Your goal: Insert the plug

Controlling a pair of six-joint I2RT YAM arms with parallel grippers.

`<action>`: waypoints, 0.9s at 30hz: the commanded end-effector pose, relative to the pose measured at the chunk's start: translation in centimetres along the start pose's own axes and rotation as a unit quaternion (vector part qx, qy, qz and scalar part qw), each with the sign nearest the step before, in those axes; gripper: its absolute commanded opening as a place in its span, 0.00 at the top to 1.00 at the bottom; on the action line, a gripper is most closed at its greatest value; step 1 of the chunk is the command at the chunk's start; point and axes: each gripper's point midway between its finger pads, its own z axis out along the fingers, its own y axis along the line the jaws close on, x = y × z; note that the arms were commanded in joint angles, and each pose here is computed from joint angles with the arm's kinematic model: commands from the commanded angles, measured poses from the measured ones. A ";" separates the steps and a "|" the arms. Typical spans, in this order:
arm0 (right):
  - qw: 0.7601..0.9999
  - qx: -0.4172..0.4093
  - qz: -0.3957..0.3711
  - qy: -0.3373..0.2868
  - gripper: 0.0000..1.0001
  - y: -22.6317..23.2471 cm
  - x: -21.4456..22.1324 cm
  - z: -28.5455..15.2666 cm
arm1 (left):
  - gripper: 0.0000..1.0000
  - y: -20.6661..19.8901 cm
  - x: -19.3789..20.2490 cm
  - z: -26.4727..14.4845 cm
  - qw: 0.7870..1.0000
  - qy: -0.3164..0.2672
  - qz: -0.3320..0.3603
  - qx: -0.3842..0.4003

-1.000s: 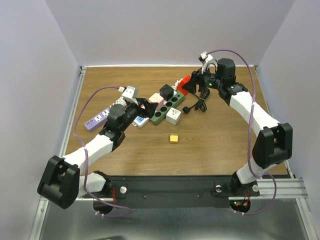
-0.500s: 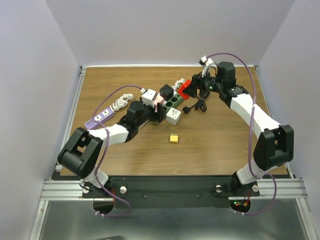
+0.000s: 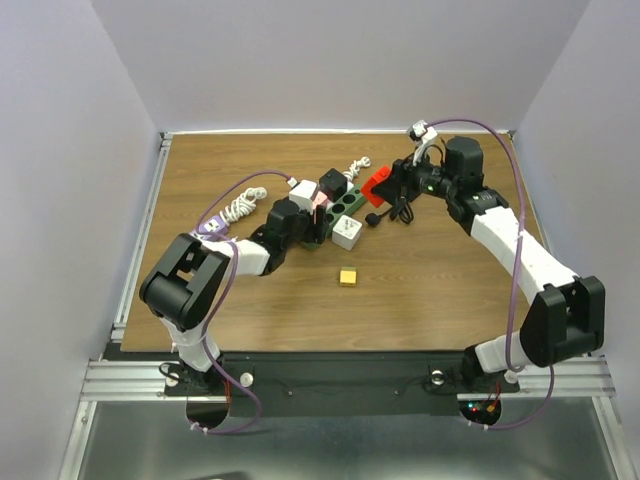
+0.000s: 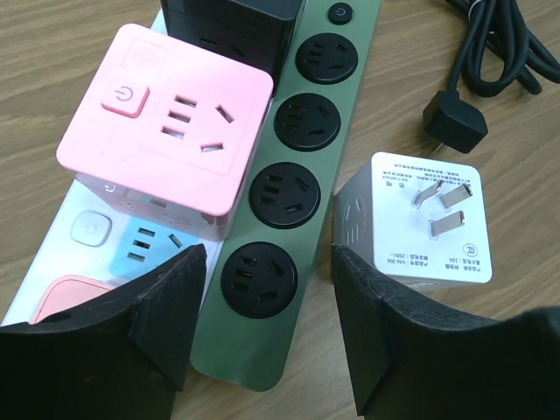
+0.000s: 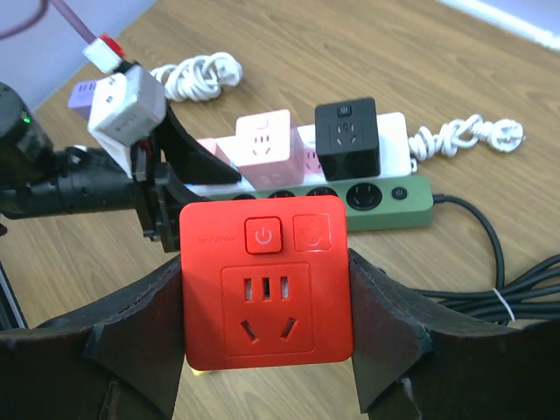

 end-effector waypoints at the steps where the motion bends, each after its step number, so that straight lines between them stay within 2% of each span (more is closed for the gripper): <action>1: 0.997 -0.007 -0.041 -0.072 0.99 1.5 -4.3 -1.3 | 0.33 -0.1 -2.3 0.1 0.999 -0.033 -0.005 0.000; 19: 0.996 -0.003 -0.036 -0.079 0.99 1.6 -4.3 -1.6 | 0.34 0.7 3.3 0.4 0.999 0.030 -0.032 -0.007; 25: 0.996 -0.013 -0.035 -0.080 0.99 1.9 -4.4 -1.5 | 0.34 1.6 3.8 -1.1 0.999 0.020 -0.037 -0.028; 27: 0.996 -0.022 -0.033 -0.080 0.99 2.2 -4.4 -1.4 | 0.34 1.3 2.6 -2.0 0.999 0.003 -0.043 -0.025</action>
